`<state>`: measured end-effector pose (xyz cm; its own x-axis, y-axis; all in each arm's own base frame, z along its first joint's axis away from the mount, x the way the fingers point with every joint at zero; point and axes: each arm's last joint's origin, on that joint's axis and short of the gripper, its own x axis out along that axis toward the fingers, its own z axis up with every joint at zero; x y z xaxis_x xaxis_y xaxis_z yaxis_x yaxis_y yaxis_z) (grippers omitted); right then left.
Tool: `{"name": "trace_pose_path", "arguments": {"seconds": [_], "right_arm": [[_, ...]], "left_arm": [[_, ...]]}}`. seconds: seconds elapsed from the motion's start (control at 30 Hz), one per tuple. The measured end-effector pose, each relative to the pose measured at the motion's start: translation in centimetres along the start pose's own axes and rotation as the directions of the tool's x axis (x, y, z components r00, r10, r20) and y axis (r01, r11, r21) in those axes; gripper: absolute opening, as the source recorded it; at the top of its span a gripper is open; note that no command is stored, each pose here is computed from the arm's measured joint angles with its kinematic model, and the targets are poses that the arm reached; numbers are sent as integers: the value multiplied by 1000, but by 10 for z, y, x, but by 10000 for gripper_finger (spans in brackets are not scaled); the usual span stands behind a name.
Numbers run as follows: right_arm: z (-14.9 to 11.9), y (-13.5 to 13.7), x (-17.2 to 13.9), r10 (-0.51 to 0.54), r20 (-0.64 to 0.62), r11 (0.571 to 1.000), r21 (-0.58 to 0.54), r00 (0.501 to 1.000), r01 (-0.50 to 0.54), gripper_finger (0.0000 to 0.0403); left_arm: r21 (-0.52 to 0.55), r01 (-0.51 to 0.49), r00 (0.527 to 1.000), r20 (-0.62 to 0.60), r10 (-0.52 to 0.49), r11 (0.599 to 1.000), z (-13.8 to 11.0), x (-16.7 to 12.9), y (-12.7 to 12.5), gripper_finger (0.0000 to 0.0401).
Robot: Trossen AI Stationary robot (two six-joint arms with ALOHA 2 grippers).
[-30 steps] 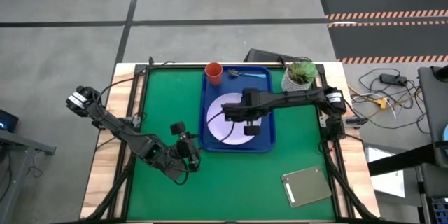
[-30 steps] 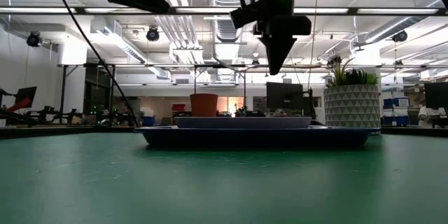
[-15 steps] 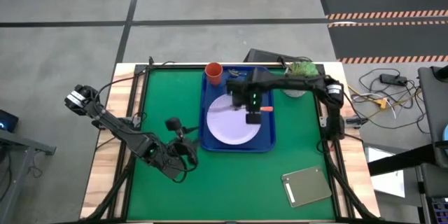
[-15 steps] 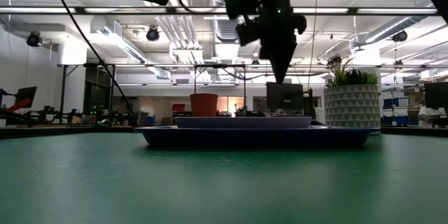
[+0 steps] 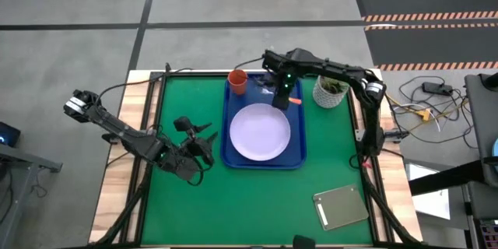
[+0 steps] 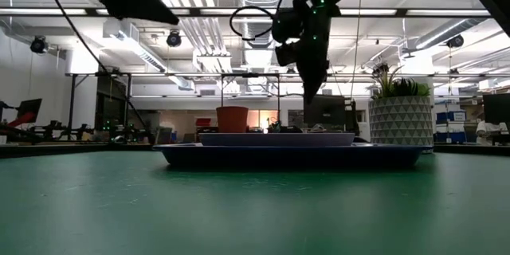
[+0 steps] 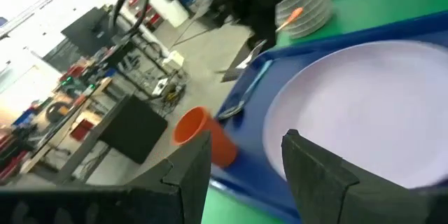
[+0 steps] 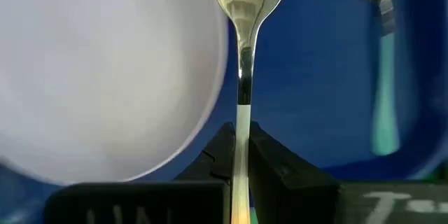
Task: Pick and place plate/cup/fork/spoon on tray
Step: Put the orange fork on the blue tray to the left of the blue spoon
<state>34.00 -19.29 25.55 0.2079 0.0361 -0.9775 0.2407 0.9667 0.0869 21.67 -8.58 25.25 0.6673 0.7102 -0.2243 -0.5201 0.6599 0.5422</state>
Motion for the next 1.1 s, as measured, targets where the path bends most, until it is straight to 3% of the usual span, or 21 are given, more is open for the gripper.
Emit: {"name": "trace_pose_path", "arguments": {"seconds": [0.2,0.4,0.5,0.67,0.83,0.93,1.1], "right_arm": [[3,-14,0,-81,47,995,-59,996,83,13],[20,-19,-1,-84,65,995,-54,994,88,13],[31,-11,-7,-63,-6,997,-36,998,63,13],[34,27,-21,-12,-159,999,36,987,18,13],[36,57,-24,31,-167,1000,-1,985,-31,13],[35,63,-24,98,-162,994,-32,982,-105,13],[36,54,-12,95,-165,983,-142,982,-119,13]], "left_arm": [[-59,-84,995,-60,81,995,-18,23,25,155],[-94,-150,984,-106,140,984,-32,38,40,155],[-122,-124,989,-91,113,985,-30,37,43,155],[-196,-58,997,-55,48,979,-28,26,46,155],[-227,18,999,-35,-27,974,-29,15,45,155],[-199,35,998,-36,-43,979,-30,11,45,155],[-178,30,998,-48,-39,984,-32,12,44,155]]}}
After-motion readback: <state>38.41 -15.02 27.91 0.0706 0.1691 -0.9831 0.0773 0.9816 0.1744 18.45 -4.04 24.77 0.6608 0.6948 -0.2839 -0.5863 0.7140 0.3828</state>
